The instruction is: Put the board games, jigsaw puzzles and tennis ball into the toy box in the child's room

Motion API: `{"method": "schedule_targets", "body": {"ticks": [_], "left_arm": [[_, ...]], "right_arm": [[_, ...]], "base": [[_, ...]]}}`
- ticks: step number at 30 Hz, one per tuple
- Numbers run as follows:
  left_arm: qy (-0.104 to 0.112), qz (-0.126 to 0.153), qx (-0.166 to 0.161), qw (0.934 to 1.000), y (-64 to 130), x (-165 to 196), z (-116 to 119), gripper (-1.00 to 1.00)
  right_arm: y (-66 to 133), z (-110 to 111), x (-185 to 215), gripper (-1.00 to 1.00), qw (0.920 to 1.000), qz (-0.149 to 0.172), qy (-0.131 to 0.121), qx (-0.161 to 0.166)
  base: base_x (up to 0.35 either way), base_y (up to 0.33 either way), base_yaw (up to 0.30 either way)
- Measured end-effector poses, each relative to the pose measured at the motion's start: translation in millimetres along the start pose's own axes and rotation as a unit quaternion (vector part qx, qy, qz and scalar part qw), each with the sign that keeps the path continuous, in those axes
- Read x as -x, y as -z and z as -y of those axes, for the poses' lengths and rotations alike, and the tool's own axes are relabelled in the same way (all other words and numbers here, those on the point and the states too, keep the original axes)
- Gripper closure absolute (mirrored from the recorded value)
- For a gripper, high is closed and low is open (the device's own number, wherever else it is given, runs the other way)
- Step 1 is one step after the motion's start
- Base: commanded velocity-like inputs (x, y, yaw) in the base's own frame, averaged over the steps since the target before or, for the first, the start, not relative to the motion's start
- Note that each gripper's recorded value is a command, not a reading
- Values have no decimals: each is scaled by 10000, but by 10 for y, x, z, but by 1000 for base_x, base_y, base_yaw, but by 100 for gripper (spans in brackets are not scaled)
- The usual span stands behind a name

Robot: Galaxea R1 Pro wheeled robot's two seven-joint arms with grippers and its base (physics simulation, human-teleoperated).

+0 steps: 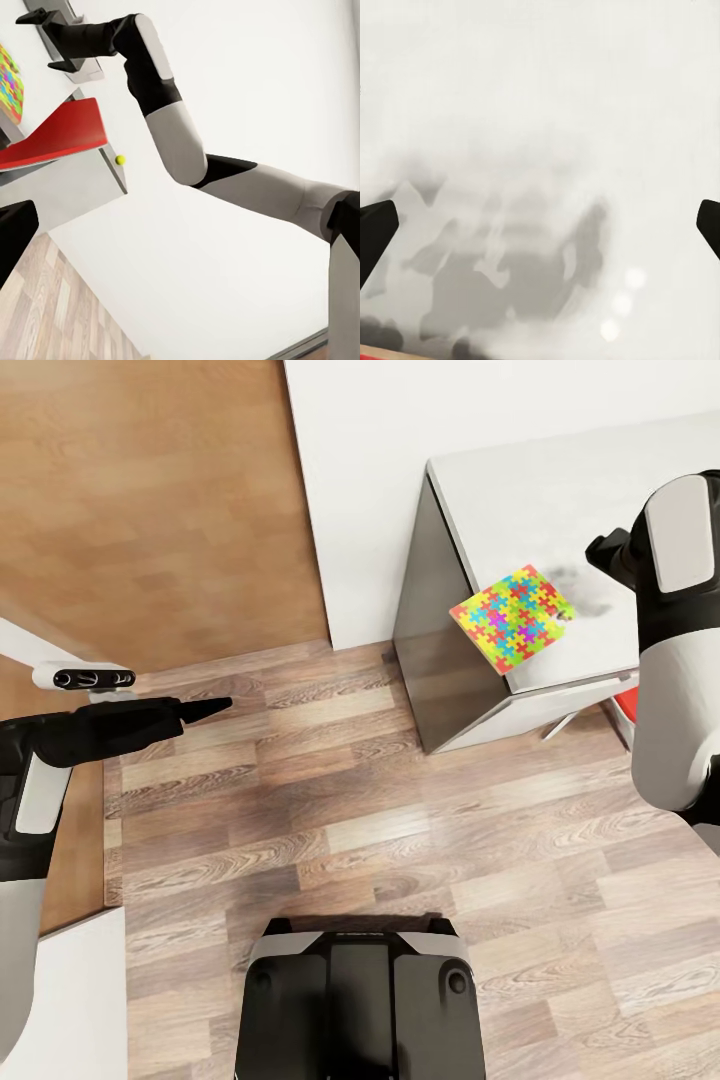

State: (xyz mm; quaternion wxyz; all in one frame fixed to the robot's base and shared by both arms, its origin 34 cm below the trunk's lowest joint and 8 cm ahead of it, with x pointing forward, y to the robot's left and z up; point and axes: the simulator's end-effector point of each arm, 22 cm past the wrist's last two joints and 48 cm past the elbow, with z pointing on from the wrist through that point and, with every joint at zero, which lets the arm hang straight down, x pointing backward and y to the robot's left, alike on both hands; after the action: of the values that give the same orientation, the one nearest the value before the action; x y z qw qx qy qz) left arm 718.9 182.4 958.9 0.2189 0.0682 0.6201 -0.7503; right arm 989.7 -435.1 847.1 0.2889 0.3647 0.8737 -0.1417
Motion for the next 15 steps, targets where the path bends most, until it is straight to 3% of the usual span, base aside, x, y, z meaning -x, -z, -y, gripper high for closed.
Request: {"method": "schedule_targets", "body": {"ticks": [15], "left_arm": [[0, -4, 6, 10000, 0, -2, -3, -100]], "right_arm": [[24, -10, 28, -100, 10000, 28, 27, 27]], "base": [[0, 0, 0]]}}
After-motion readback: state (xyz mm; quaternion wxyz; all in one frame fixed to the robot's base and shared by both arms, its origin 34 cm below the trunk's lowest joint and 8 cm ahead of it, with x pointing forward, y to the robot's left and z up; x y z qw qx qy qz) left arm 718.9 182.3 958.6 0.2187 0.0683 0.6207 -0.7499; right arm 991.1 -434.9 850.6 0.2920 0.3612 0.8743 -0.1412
